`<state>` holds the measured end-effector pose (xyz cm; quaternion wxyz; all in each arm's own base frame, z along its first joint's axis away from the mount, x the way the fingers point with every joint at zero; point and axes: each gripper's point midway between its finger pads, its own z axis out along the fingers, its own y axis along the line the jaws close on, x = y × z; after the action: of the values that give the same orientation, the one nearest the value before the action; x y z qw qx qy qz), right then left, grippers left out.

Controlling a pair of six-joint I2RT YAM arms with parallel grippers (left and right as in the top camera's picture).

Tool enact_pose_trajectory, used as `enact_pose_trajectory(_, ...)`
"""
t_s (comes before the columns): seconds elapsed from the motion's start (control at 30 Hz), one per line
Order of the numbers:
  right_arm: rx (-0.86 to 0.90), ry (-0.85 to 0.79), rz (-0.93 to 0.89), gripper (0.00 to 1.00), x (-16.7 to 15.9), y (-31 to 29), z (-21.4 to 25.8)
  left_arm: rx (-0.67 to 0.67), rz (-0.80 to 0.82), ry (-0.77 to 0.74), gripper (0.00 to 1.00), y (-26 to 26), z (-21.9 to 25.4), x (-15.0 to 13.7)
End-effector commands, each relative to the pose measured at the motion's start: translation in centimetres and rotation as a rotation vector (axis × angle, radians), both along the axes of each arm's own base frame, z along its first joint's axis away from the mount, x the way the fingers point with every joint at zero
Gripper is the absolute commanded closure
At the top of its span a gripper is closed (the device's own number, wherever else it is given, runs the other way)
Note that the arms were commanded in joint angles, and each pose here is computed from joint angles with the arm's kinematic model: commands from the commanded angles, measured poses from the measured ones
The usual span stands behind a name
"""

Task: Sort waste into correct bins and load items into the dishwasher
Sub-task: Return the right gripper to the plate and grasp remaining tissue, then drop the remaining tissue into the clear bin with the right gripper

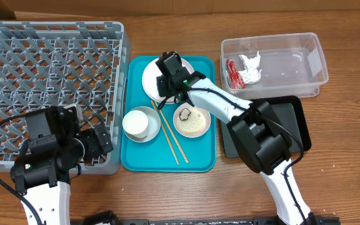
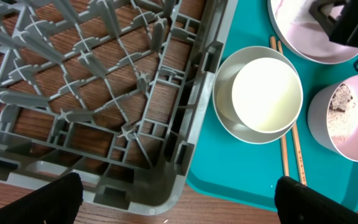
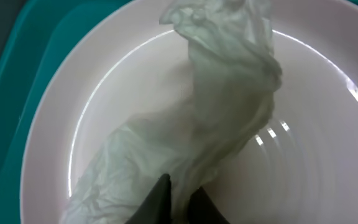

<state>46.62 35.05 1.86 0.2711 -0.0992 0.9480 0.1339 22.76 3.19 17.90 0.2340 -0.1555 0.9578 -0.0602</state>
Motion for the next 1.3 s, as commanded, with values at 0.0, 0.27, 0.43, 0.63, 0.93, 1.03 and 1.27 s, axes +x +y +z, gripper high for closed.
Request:
enact_pose_trajectory(0.0,0.020,-0.113,-0.063,0.92,1.9,-1.5,6.7,0.001,-0.018,-0.025,0.00,0.0,0.8,0.4)
enact_pose_trajectory(0.27,-0.057,-0.155,-0.253,0.96,1.9,-12.1,16.3,0.001,-0.018,-0.026,0.00,0.0,0.8,0.4)
enact_pose_trajectory(0.43,-0.088,-0.058,-0.400,0.96,1.4,-19.8,16.9,0.001,-0.018,-0.026,0.00,0.0,0.8,0.4)
enact_pose_trajectory(0.63,-0.108,0.114,-0.485,0.90,-0.2,-25.8,14.2,0.003,-0.018,-0.032,0.00,0.0,0.9,0.6)
enact_pose_trajectory(0.93,-0.107,0.127,-0.521,0.26,-0.4,-29.3,15.0,0.001,-0.014,-0.032,0.00,0.0,0.9,0.6)
enact_pose_trajectory(1.03,-0.069,0.108,-0.528,0.24,-1.0,-29.9,17.0,0.002,-0.014,-0.033,0.00,0.0,0.9,0.6)
enact_pose_trajectory(1.27,0.019,0.201,-0.466,0.19,-5.0,-30.9,19.3,0.005,-0.014,-0.044,0.00,0.1,1.0,0.8)
